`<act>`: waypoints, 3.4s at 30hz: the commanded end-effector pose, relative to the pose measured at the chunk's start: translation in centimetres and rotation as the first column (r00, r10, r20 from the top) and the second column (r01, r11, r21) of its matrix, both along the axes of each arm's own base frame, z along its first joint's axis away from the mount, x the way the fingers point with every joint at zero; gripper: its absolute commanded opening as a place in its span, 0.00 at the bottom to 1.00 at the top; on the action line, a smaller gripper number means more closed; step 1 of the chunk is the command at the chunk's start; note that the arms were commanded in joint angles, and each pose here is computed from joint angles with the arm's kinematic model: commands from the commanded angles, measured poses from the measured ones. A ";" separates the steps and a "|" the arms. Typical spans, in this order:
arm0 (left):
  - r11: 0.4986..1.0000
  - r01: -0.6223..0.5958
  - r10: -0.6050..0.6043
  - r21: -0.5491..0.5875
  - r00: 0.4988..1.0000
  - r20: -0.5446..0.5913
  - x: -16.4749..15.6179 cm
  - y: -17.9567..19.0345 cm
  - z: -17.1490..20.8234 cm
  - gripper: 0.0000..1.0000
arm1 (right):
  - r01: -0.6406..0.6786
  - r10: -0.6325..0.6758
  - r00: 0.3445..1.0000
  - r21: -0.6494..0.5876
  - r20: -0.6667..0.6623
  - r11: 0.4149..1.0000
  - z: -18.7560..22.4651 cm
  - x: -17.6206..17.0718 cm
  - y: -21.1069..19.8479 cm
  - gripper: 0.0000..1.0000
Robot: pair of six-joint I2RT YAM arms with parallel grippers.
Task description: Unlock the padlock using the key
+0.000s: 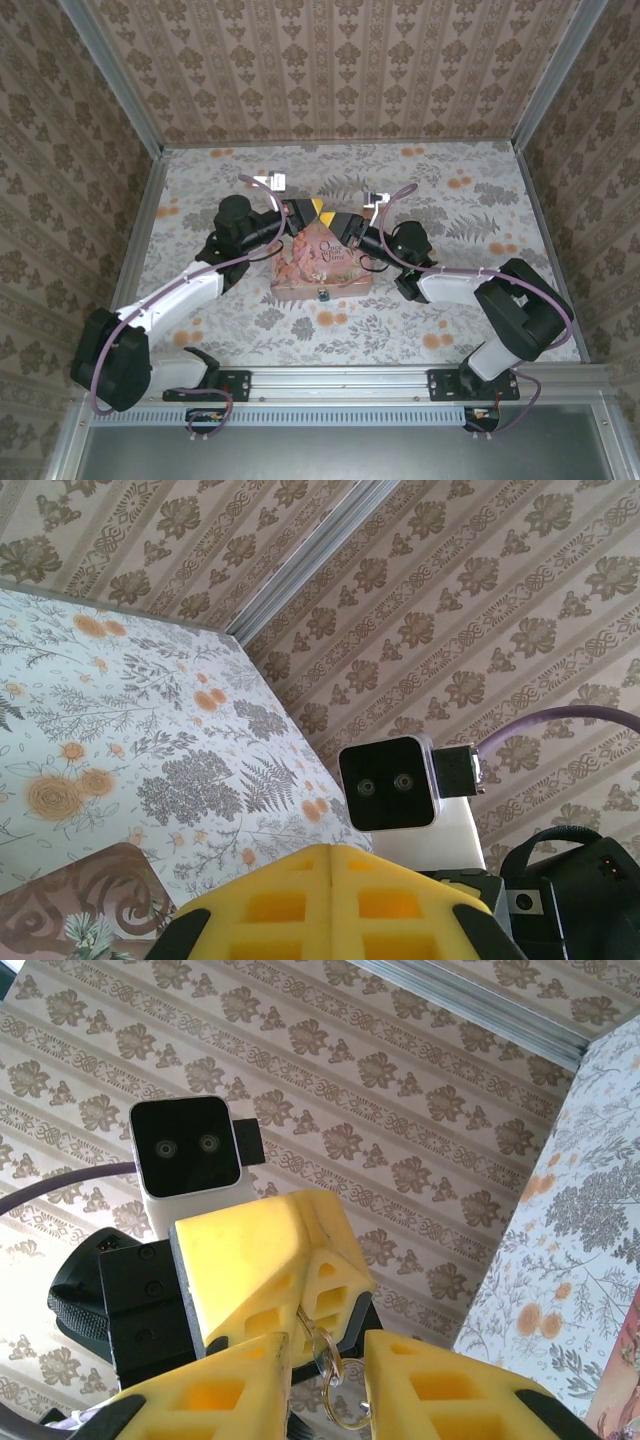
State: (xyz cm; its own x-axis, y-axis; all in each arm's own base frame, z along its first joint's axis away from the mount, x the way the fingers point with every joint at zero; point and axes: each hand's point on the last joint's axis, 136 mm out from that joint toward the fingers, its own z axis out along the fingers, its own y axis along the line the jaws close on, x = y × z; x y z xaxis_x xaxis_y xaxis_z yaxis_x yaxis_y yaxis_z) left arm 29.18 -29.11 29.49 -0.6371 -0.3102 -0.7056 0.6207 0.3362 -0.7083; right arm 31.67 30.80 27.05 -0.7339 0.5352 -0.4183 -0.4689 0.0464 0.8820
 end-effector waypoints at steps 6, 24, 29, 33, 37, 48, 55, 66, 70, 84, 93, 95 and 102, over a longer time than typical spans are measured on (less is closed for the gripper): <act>0.999 0.017 -0.016 -0.034 1.000 0.024 -0.1 -0.2 1.1 0.00 | -0.018 0.016 0.999 0.041 0.049 0.999 1.7 0.1 0.4 0.27; 0.999 0.025 -0.025 -0.031 1.000 0.013 -0.4 -0.3 0.5 0.00 | -0.021 0.019 0.999 0.051 0.047 0.998 2.0 0.4 0.7 0.23; 0.999 0.022 -0.022 -0.030 1.000 0.011 -0.3 -0.4 0.3 0.00 | -0.023 0.020 0.999 0.050 0.045 0.999 1.8 0.3 0.7 0.17; 0.999 0.017 -0.017 -0.032 1.000 0.010 -0.2 -0.3 0.3 0.00 | -0.030 0.028 0.999 0.048 0.046 0.998 1.8 0.2 0.9 0.16; 0.999 0.014 -0.014 -0.034 1.000 0.008 -0.1 -0.4 0.3 0.00 | -0.038 0.036 0.998 0.047 0.050 0.998 1.8 0.0 1.0 0.25; 0.999 0.013 -0.013 -0.036 1.000 0.008 -0.1 -0.5 0.4 0.00 | -0.032 0.031 0.999 0.041 0.038 0.999 1.3 0.0 0.9 0.17; 0.999 -0.007 0.007 -0.037 1.000 0.011 0.0 -0.2 0.5 0.00 | -0.019 0.018 0.999 0.026 0.026 0.999 0.4 -0.2 0.6 0.23; 0.999 -0.011 0.012 -0.034 1.000 0.010 0.0 0.0 0.4 0.00 | -0.009 0.008 1.000 0.023 0.018 1.000 0.1 -0.1 0.4 0.20; 0.999 -0.011 0.011 -0.036 1.000 0.009 -0.1 0.0 0.3 0.00 | -0.003 0.003 1.000 0.027 0.023 1.000 0.3 0.0 0.3 0.12; 0.998 -0.026 0.027 -0.058 1.000 0.004 -0.7 0.7 0.5 0.00 | 0.030 -0.030 1.000 0.025 0.000 0.999 -0.4 0.5 -0.3 0.00; 0.984 -0.157 0.152 -0.085 0.986 -0.062 0.2 3.4 0.8 0.64 | 0.023 -0.023 1.000 0.003 0.008 1.000 -0.8 -0.1 -0.8 0.00; 0.978 -0.193 0.186 -0.076 0.979 -0.086 0.1 4.6 0.7 0.73 | 0.025 -0.025 1.000 -0.003 0.003 1.000 -1.0 -0.2 -1.1 0.00; 0.973 -0.215 0.227 0.090 0.960 -0.166 -1.8 6.8 -1.8 0.88 | 0.023 -0.024 0.999 -0.048 -0.028 0.999 -2.0 -0.6 -2.0 0.00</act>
